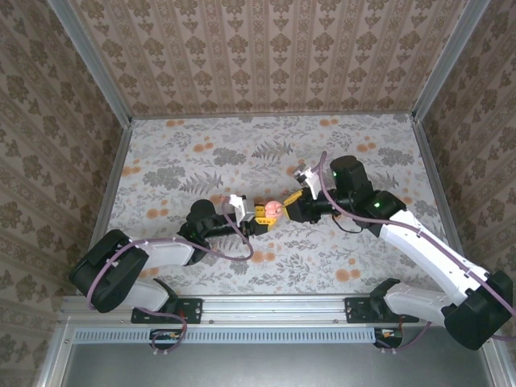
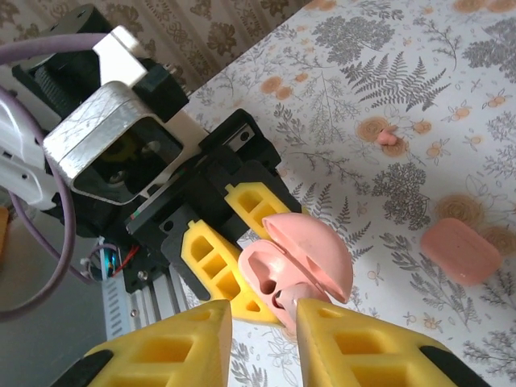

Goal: Insert the wireless bluetooth earbuds into the charging case

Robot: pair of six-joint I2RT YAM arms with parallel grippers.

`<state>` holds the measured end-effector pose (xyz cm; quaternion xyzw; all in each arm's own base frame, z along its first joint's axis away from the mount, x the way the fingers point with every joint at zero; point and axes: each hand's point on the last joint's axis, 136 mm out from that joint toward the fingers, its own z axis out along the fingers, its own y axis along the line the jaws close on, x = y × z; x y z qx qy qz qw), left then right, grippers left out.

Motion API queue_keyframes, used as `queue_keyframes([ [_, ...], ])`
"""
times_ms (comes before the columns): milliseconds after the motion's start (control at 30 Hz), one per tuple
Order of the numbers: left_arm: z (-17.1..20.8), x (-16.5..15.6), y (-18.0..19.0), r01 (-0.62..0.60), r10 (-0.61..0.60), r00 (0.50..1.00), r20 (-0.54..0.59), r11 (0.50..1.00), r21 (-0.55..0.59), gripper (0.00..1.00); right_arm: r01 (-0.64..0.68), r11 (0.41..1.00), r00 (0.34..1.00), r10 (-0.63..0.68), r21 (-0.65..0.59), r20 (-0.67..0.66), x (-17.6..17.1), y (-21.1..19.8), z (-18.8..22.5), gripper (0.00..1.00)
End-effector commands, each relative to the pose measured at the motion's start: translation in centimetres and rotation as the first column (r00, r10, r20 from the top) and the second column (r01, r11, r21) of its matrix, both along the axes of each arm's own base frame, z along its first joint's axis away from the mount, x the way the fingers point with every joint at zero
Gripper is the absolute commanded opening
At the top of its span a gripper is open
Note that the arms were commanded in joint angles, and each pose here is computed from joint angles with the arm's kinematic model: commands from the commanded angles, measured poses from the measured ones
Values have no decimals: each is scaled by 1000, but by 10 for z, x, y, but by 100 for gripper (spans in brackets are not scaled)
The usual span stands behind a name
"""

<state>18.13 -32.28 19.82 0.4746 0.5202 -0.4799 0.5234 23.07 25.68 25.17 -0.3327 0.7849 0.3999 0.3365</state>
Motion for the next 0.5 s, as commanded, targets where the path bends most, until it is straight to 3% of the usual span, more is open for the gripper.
queue_keyframes([
  [0,21,0,0,15,-13,999,47,998,-53,14,19,1000,998,-18,23,-56,3,3,-5,25],
  [467,24,0,0,16,-13,999,47,998,-58,14,17,1000,996,-18,-5,-91,9,6,-21,18],
])
